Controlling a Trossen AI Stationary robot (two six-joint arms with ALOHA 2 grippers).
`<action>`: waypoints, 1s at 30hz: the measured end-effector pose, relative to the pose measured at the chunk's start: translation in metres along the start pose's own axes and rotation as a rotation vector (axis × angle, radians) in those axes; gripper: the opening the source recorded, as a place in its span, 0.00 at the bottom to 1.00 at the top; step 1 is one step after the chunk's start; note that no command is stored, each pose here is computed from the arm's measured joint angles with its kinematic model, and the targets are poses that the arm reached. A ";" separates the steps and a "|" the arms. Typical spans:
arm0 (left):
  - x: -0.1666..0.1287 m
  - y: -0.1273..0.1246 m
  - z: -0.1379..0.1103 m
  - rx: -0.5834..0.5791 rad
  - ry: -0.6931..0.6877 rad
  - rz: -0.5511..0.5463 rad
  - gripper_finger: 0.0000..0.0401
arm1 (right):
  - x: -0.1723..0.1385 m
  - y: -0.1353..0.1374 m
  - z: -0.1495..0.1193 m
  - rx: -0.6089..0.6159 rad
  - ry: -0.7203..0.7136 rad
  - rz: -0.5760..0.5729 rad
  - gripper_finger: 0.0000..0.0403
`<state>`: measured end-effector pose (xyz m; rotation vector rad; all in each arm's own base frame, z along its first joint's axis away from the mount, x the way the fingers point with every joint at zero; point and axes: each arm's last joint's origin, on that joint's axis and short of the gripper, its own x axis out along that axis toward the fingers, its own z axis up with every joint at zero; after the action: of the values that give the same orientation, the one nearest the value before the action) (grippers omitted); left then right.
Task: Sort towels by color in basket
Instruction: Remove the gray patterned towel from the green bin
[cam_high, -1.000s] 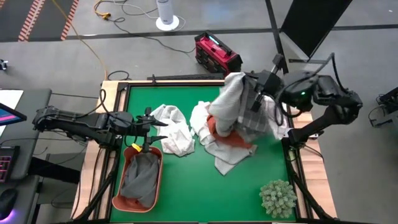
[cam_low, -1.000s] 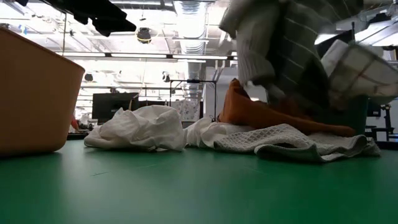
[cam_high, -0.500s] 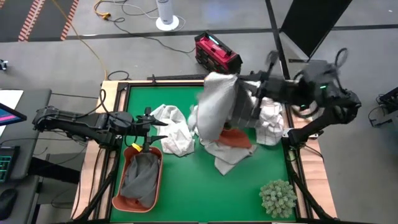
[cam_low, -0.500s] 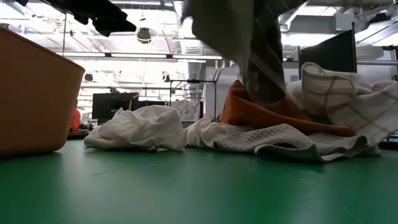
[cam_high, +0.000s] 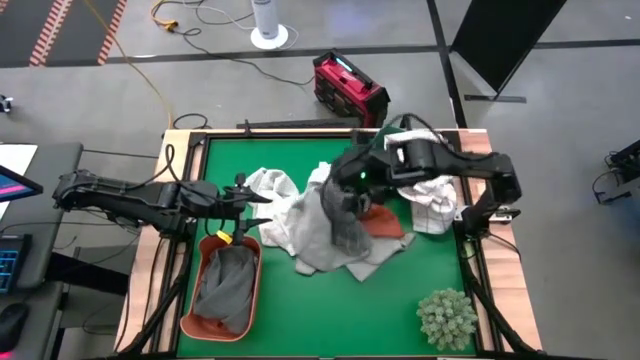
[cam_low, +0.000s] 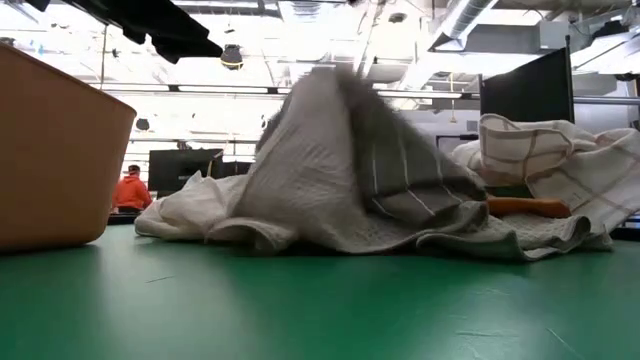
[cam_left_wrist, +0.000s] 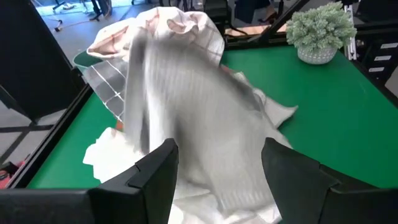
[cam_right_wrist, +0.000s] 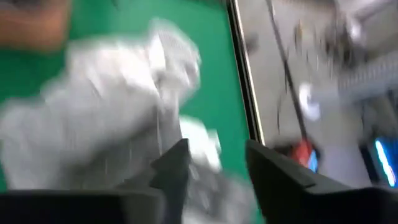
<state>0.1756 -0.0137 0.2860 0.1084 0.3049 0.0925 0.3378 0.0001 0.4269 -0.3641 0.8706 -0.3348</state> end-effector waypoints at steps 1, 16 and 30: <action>0.000 0.000 -0.001 0.002 0.006 0.000 0.55 | -0.001 -0.004 -0.005 0.003 0.061 0.001 0.52; 0.000 0.001 0.000 -0.004 0.005 0.042 0.55 | 0.078 0.024 -0.095 0.049 0.723 0.291 0.62; 0.000 0.001 -0.001 -0.014 0.014 0.033 0.55 | 0.125 0.010 -0.202 0.187 1.138 0.231 0.54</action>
<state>0.1754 -0.0129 0.2847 0.0990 0.3162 0.1277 0.2548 -0.0793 0.2183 0.1514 1.9576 -0.4001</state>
